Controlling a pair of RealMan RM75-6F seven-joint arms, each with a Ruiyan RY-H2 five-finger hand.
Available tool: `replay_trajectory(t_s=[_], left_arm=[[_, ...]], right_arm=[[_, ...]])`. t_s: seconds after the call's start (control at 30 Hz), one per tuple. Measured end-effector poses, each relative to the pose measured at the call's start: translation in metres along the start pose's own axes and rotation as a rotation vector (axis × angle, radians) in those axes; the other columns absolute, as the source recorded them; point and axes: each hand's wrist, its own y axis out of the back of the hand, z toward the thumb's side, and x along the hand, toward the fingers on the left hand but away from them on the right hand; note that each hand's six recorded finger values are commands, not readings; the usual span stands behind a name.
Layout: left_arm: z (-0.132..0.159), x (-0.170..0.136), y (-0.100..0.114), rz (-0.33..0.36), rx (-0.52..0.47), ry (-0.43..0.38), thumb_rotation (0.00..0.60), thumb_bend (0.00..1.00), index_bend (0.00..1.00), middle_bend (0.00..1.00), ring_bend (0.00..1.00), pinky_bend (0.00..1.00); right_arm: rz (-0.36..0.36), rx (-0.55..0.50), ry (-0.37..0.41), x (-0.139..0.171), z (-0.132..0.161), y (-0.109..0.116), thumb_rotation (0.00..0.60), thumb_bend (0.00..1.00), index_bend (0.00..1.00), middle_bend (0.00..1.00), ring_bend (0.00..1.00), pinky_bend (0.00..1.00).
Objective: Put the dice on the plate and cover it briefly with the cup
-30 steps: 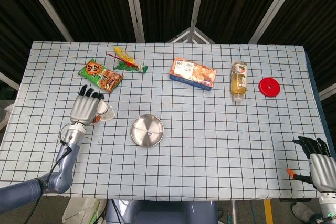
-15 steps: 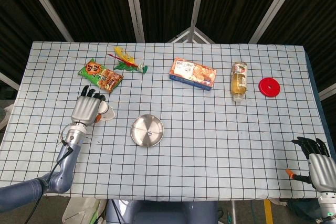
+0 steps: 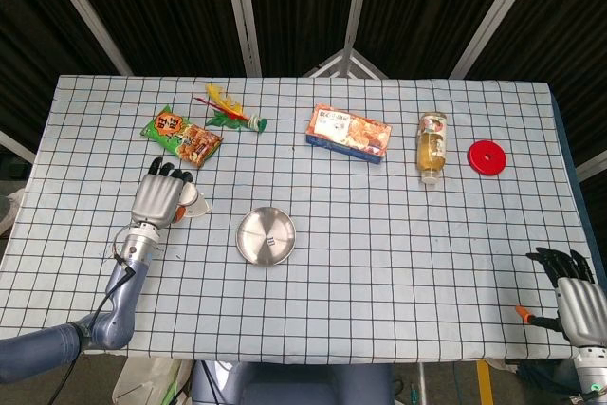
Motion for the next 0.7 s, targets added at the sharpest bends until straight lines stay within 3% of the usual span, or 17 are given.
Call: replay_trajectory(t_s=[0.43,0.7], left_arm=[[0.007,-0.003,0.014,0.048,-0.050,-0.023,0.600,0.45,0.38,0.40,0.26,0.17],[0.040,-0.012,0.062,0.134,-0.141,-0.117,0.600,0.45,0.37,0.38,0.23,0.15]], right_arm=[[-0.003,-0.006,0.002,0.000,0.001,0.001,0.600,0.10,0.25,0.19,0.13,0.00],[-0.012,-0.021,0.004,0.001,0.002,0.005,0.600,0.10,0.25,0.19,0.13,0.00]])
